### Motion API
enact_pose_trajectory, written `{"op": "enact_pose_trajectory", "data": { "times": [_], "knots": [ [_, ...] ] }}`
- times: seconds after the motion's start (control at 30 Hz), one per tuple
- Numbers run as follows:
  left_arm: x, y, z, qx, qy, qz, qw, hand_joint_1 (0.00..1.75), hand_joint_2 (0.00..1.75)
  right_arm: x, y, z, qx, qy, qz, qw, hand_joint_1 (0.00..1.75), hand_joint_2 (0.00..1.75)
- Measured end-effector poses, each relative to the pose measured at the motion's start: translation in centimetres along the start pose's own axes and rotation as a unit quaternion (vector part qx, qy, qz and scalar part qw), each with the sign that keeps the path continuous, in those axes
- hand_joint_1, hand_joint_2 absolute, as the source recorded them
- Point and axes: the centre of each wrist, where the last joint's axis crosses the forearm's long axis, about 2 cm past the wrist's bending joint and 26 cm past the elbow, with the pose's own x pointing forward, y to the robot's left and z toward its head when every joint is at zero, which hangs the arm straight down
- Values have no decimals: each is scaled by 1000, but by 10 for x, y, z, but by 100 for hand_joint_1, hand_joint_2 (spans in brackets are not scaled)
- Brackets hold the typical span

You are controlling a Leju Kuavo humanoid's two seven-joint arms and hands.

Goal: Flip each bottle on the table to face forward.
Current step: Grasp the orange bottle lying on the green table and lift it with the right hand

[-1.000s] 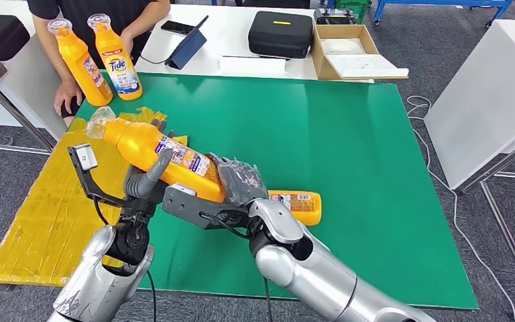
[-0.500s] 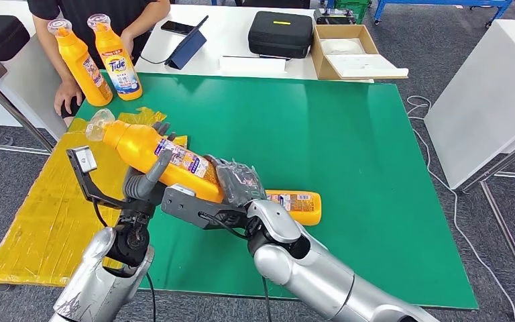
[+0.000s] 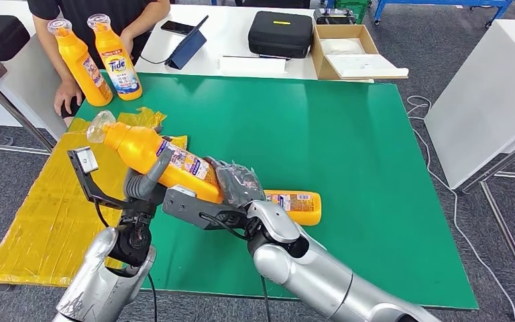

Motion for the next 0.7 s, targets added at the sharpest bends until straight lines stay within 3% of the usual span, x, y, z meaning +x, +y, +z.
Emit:
{"op": "enact_pose_trajectory", "data": {
  "times": [0.17, 0.2, 0.3, 0.33, 0.7],
  "knots": [
    [-1, -1, 0, 0, 2, 0, 1000, 175, 175, -2, 2, 1, -1, 3, -2, 1000, 175, 175],
    [-2, -2, 0, 0, 2, 0, 1000, 175, 175, -2, 2, 1, -1, 3, -2, 1000, 137, 175],
    [-2, -3, -1, -1, 2, 0, 1000, 175, 175, -2, 4, 2, -3, 5, 1, 1000, 6, 44],
    [-1, -3, -1, -2, 2, -1, 1000, 175, 175, -2, 5, 2, -4, 5, 4, 1000, 0, 0],
    [2, -5, -5, -5, -5, -4, 1000, 175, 175, -5, 22, 9, 2, 7, 15, 1000, 0, 0]
  ]
}}
